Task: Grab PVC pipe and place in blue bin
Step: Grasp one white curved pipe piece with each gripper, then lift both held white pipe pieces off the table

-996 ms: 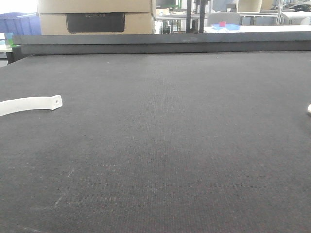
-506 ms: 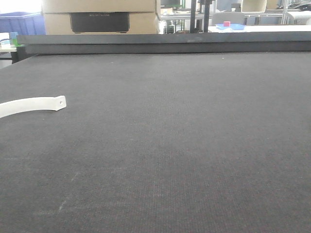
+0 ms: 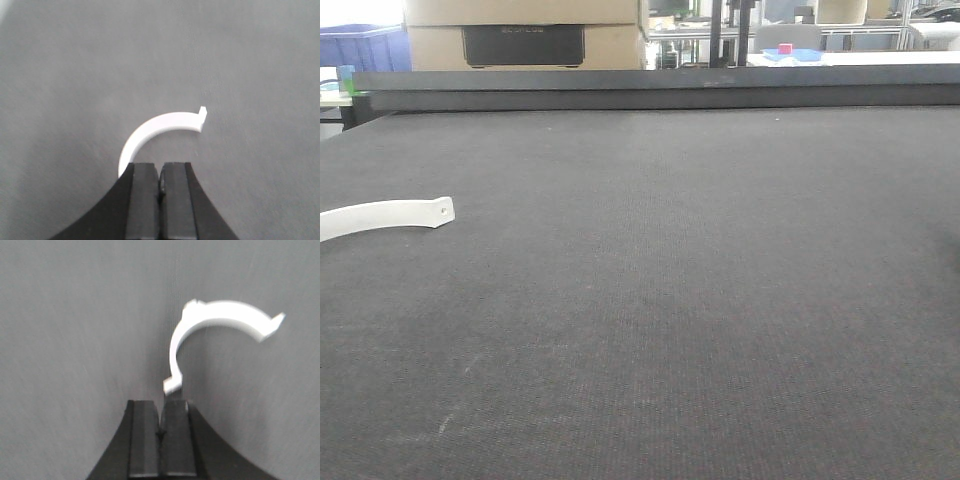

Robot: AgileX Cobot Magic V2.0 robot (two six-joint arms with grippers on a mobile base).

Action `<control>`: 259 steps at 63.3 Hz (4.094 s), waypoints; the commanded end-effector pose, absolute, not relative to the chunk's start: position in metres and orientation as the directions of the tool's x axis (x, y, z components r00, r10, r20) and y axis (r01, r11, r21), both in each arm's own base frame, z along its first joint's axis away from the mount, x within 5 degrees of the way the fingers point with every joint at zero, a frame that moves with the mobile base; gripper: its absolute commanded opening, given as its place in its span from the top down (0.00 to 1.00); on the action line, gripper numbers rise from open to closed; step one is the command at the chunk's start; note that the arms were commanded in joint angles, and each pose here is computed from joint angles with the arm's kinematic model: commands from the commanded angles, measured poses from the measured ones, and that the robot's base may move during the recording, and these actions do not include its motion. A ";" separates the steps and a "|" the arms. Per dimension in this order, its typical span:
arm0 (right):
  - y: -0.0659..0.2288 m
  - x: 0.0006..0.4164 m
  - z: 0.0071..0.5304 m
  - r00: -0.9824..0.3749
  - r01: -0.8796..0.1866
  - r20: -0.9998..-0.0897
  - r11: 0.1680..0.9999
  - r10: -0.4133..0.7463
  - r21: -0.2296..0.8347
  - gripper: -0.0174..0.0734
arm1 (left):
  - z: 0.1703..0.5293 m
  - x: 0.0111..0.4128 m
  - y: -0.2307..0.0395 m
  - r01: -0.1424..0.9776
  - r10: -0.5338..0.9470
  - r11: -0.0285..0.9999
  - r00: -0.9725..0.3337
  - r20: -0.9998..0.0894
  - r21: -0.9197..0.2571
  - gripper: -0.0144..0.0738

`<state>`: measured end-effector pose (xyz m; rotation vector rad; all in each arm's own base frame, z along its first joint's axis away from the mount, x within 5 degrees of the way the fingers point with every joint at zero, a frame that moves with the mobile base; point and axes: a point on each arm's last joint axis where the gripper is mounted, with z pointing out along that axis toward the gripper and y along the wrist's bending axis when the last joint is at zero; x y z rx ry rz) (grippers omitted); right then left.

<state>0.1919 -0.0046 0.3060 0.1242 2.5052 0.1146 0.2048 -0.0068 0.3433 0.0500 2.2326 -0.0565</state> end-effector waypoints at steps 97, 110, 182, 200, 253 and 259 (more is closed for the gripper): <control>-0.030 0.346 0.201 -0.983 0.144 -0.100 0.984 0.154 0.101 0.66 | 0.308 0.218 -0.019 0.041 -0.067 0.982 -0.834 -0.548 -0.182 0.96; -0.030 0.345 0.202 -0.984 0.144 -0.094 0.984 0.154 0.101 0.99 | 0.304 0.222 -0.018 -0.085 -0.205 0.964 -0.841 -0.500 -0.252 0.96; 0.007 0.298 0.309 -0.925 0.003 -0.379 0.994 0.044 0.107 0.99 | 0.225 0.344 0.013 -0.189 -0.189 0.982 -0.968 -0.165 -0.016 0.53; 0.007 0.299 0.309 -0.922 0.003 -0.384 0.994 0.044 0.107 0.99 | 0.196 0.354 0.013 -0.245 -0.245 0.969 -0.964 -0.103 -0.016 0.54; 0.008 0.266 0.354 -0.851 -0.016 -0.523 0.994 0.041 0.104 0.99 | 0.260 0.324 -0.004 -0.142 -0.147 0.989 -0.974 -0.170 -0.041 0.96; 0.007 0.252 0.371 -0.791 -0.045 -0.612 0.995 0.016 0.084 0.99 | 0.289 0.311 -0.019 -0.101 -0.121 0.991 -0.952 -0.280 -0.084 0.96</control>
